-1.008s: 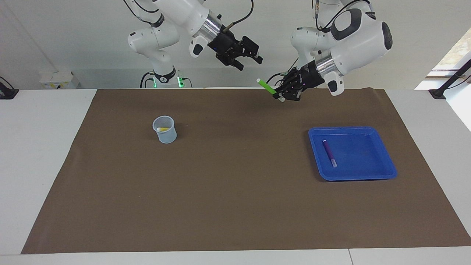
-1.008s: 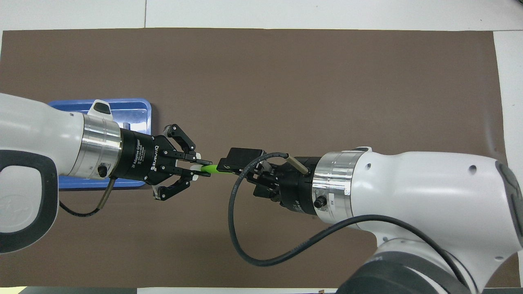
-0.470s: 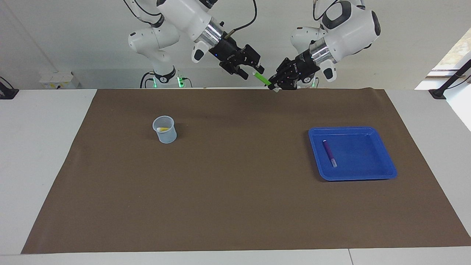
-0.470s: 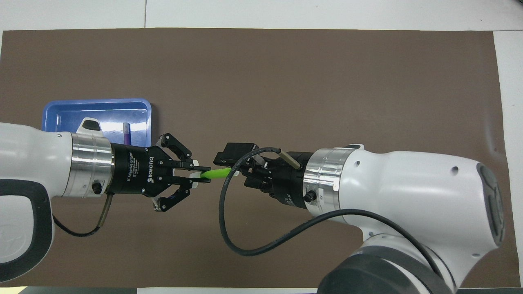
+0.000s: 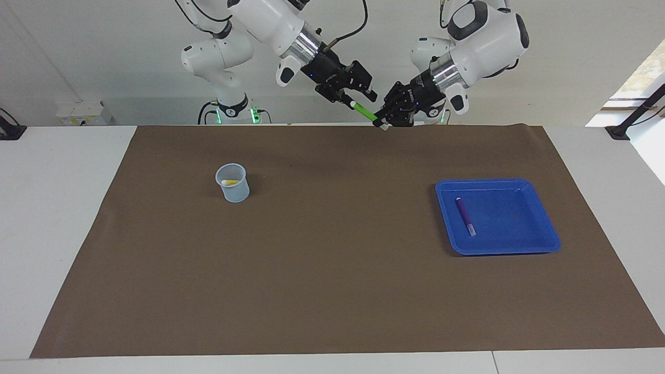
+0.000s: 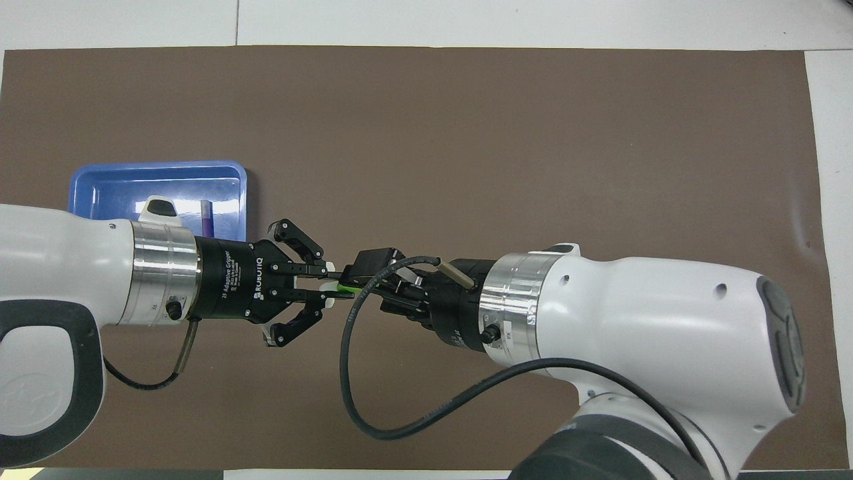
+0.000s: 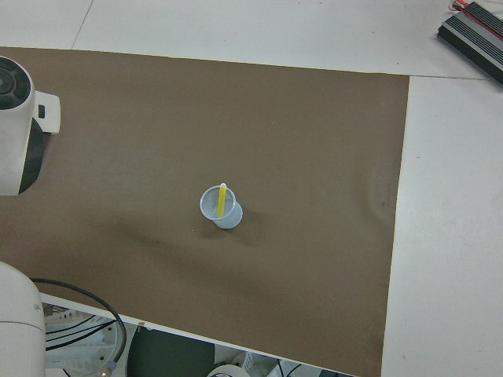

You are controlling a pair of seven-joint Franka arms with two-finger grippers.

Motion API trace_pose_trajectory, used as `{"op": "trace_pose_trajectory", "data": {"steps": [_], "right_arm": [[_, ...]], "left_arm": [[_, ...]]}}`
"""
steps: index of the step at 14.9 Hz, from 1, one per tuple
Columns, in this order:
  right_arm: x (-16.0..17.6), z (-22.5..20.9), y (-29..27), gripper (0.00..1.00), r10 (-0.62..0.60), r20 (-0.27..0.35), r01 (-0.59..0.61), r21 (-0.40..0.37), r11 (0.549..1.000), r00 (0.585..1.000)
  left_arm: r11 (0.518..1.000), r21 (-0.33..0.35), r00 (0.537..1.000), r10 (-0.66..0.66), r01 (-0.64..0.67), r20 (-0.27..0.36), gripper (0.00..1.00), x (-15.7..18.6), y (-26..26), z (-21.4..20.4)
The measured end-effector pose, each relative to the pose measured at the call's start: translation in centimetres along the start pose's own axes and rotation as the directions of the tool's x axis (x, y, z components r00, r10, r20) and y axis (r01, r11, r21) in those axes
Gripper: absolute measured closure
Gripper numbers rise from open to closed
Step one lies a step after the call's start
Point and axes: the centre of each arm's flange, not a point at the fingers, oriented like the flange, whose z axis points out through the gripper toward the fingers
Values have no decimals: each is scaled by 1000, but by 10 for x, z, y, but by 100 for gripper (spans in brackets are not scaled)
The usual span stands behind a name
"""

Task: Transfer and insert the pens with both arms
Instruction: 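Grasp the green pen with the right gripper while the left gripper releases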

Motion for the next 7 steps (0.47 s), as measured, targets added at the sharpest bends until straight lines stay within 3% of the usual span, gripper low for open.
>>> {"op": "trace_pose_trajectory", "data": {"steps": [3, 7], "right_arm": [[1, -1, 0, 52, 2, -2, -2, 1, 1000, 1000], [5, -3, 1, 52, 7, -8, -7, 5, 1000, 1000]], "left_arm": [[1000, -1, 1000, -2, 2, 0, 83, 0, 0, 0], [1000, -9, 1000, -6, 6, 1, 83, 1, 1, -1]]}}
